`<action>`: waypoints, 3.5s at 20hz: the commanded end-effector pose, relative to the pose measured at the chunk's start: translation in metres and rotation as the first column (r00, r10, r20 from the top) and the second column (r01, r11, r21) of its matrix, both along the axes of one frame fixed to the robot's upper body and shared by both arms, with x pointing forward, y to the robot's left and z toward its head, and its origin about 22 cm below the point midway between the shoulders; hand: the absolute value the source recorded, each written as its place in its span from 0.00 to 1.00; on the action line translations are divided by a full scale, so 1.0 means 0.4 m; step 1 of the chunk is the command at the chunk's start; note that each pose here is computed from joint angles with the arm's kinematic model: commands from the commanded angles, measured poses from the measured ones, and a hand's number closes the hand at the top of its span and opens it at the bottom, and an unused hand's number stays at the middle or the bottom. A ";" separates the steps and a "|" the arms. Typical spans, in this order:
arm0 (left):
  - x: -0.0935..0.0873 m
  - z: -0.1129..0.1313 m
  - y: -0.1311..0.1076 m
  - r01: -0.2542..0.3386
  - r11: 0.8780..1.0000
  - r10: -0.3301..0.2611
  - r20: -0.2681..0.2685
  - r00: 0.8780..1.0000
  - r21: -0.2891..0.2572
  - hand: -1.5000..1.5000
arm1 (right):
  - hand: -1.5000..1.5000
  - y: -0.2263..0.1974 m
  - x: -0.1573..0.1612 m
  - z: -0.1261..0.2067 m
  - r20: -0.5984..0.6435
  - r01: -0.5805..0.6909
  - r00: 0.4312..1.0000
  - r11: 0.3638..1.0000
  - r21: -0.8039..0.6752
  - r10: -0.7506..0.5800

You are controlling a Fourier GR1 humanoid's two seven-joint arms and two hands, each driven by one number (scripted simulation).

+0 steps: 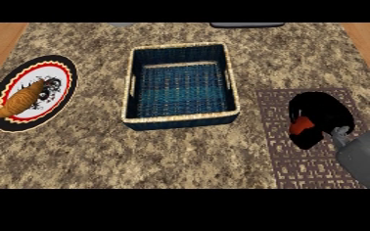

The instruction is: Pick the bell pepper from the placemat and place it in the basket

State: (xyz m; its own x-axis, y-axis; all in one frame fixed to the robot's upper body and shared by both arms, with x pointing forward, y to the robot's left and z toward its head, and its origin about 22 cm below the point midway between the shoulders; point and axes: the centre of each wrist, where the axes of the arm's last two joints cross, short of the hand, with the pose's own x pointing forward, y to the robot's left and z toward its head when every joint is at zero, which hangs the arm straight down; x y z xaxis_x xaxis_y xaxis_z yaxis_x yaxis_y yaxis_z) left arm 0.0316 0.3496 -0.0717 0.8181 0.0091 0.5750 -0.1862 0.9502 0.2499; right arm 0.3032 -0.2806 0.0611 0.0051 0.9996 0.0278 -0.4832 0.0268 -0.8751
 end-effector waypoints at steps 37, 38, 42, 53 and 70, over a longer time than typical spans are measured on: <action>0.190 0.060 -0.061 0.165 0.986 -0.152 0.302 0.941 -0.017 0.50 | 1.00 0.733 -0.160 0.518 0.557 -0.180 0.700 0.645 0.743 -0.447; 0.192 0.068 -0.050 0.170 0.985 -0.151 0.309 0.939 -0.032 0.50 | 1.00 0.733 -0.154 0.527 0.550 -0.163 0.696 0.645 0.747 -0.462; 0.191 0.060 -0.067 0.171 0.985 -0.152 0.310 0.939 -0.036 0.50 | 1.00 0.737 -0.122 0.567 0.538 -0.102 0.676 0.659 0.745 -0.504; 0.233 0.072 -0.081 0.190 0.982 -0.173 0.353 0.920 -0.014 0.50 | 1.00 0.769 -0.038 0.624 0.543 -0.032 0.655 0.698 0.715 -0.526; 0.243 0.062 -0.088 0.196 0.980 -0.179 0.351 0.919 -0.014 0.50 | 1.00 0.688 0.095 0.536 0.364 0.043 0.663 0.519 0.854 -0.654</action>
State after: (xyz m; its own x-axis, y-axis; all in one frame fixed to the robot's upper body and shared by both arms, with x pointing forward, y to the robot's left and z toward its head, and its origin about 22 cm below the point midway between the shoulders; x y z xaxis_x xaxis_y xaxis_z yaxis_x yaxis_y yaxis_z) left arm 0.0405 0.3470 -0.0735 0.8124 -0.0360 0.5820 -0.1304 0.9616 0.2416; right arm 0.3338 -0.0029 0.2861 -0.0791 0.5879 0.8050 0.3129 0.7814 -0.5399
